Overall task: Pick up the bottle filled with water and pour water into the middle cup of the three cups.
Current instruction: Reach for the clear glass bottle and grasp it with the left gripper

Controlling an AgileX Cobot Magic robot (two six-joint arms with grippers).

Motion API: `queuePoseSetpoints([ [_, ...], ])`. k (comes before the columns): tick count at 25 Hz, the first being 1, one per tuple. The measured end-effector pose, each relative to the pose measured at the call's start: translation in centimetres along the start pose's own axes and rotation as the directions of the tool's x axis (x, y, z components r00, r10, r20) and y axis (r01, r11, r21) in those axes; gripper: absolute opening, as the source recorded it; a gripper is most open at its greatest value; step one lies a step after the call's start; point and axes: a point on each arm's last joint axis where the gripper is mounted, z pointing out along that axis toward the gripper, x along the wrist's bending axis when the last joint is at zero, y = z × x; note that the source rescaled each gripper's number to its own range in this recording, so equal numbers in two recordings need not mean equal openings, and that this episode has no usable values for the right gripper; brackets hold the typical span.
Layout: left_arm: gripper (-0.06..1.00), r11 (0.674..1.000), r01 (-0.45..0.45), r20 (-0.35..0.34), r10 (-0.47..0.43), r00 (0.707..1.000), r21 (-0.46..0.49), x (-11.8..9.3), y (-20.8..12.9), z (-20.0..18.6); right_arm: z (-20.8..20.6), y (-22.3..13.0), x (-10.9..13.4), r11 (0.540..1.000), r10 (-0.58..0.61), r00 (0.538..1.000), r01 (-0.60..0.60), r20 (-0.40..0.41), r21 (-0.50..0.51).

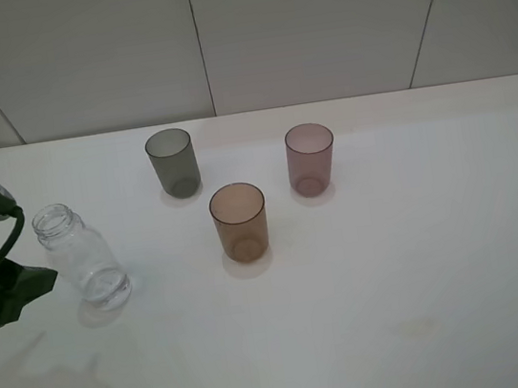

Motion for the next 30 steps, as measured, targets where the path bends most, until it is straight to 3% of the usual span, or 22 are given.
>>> queuePoseSetpoints([
  [5,0.83,0.997,-0.013,-0.038,0.011,0.999,-0.075,-0.1,-1.0,0.7,0.0,0.0,0.0,1.000,0.000,1.000,0.000,0.000,0.000],
  [9,0.83,0.999,0.019,-0.019,-0.020,1.000,-0.039,-0.4,-1.8,1.7,0.0,0.0,0.0,1.000,0.000,1.000,0.000,0.000,0.000],
  [16,0.83,0.999,-0.020,0.014,0.021,1.000,-0.045,-1.4,-1.3,3.2,0.0,0.0,0.0,1.000,0.000,1.000,0.000,0.000,0.000],
  [25,0.83,0.995,-0.045,-0.024,0.043,0.999,-0.092,-1.3,-0.8,5.0,0.0,0.0,0.0,1.000,0.000,1.000,0.000,0.000,0.000],
  [30,0.83,0.996,-0.048,-0.030,0.046,0.999,-0.070,-1.2,-1.1,6.1,0.0,0.0,0.0,1.000,0.000,1.000,0.000,0.000,0.000],
])
